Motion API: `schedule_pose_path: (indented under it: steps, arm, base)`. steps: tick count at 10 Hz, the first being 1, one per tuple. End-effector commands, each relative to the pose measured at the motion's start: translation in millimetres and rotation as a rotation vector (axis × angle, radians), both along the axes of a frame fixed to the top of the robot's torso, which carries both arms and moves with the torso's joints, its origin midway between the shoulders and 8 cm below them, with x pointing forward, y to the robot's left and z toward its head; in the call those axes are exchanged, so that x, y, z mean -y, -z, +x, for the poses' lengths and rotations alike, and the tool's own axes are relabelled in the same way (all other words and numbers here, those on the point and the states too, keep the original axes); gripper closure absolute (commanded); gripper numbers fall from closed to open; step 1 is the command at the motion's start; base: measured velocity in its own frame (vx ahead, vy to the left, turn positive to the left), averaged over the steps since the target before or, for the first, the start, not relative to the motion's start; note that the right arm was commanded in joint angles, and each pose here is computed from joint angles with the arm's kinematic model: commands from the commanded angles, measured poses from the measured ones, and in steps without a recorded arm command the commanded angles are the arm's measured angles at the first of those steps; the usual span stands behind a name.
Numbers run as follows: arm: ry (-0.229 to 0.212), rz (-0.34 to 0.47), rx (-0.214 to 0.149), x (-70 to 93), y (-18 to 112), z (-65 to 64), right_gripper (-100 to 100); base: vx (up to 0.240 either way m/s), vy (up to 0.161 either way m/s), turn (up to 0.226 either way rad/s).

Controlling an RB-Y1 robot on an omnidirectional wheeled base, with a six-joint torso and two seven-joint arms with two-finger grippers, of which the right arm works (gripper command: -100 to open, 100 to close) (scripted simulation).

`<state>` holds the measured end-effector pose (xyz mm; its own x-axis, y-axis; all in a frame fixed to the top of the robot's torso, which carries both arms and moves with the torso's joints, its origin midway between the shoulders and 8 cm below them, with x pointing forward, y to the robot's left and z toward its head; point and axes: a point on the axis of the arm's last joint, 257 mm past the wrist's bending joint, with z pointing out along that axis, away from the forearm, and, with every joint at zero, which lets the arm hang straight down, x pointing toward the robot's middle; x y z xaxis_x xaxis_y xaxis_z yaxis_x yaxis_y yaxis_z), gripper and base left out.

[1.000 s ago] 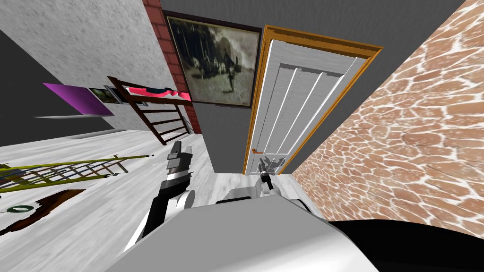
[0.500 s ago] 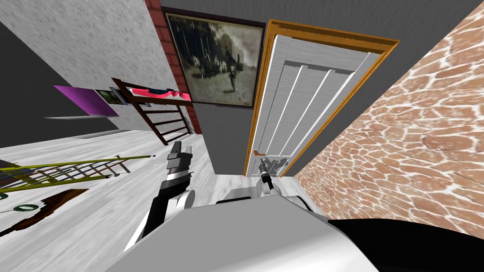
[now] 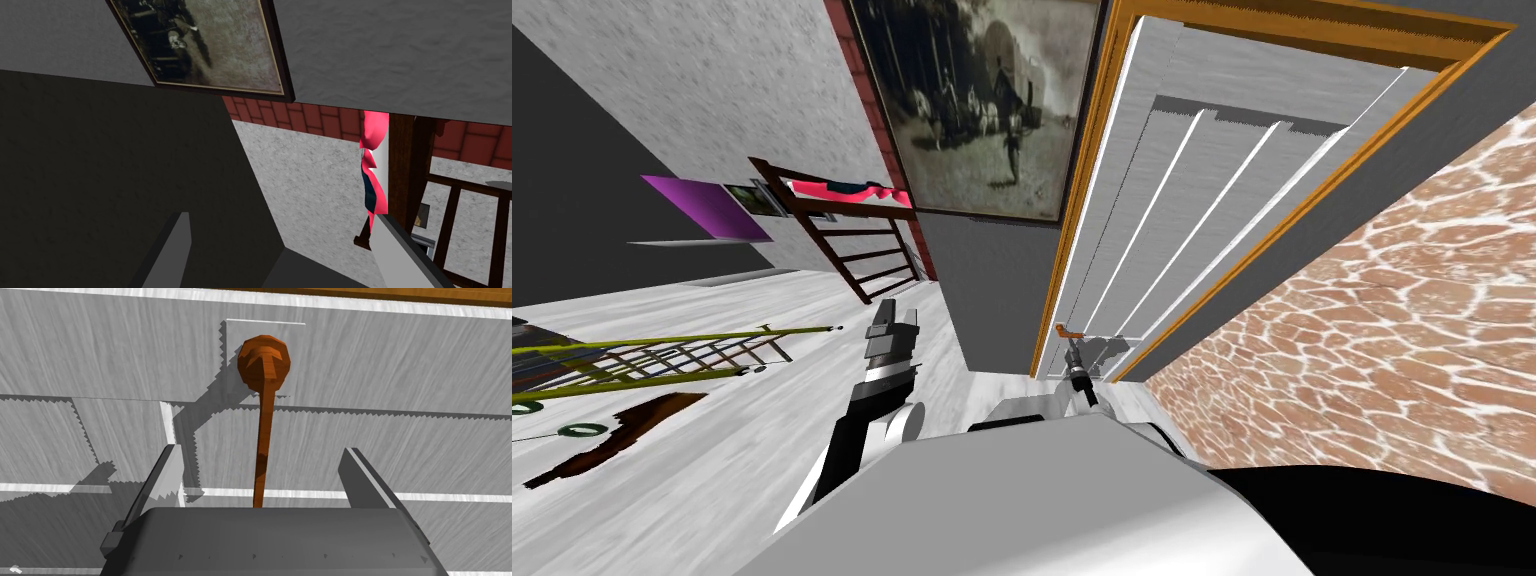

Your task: Pull the door open

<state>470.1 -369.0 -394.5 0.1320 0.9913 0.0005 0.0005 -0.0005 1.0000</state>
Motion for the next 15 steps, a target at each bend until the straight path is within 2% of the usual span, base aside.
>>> schedule_pose_path:
  steps: [1,2,3,4,5,6,10,11,15]
  arm:
    - [0.024,-0.001,0.003,23.1,-1.1,-10.2,-100]
    - [0.014,-0.006,0.048,20.5,-18.8,0.3,-100]
    - [0.024,-0.001,0.003,23.1,-1.1,-10.2,-100]
    - [0.047,-0.001,0.003,44.2,-1.1,-20.9,-100]
    - [0.056,0.005,-0.039,45.4,14.0,-28.2,-100]
    - [0.064,-0.002,0.003,59.5,-1.7,-29.1,-100]
    - [0.064,-0.002,0.002,59.3,-1.3,-28.9,-100]
    - [0.064,-0.002,0.002,59.3,-1.3,-28.9,100]
    - [0.064,-0.002,0.002,59.3,-1.3,-28.9,100]
  base:
    - [0.086,0.021,0.155]
    - [0.103,0.021,0.088]
    - [0.052,0.009,0.018]
    - [0.116,0.014,0.171]
    - [0.133,0.011,0.085]
    - [0.165,0.01,0.079]
    - [0.052,-0.001,0.015]
    - [0.0,0.0,0.0]
    - [-0.001,0.0,0.001]
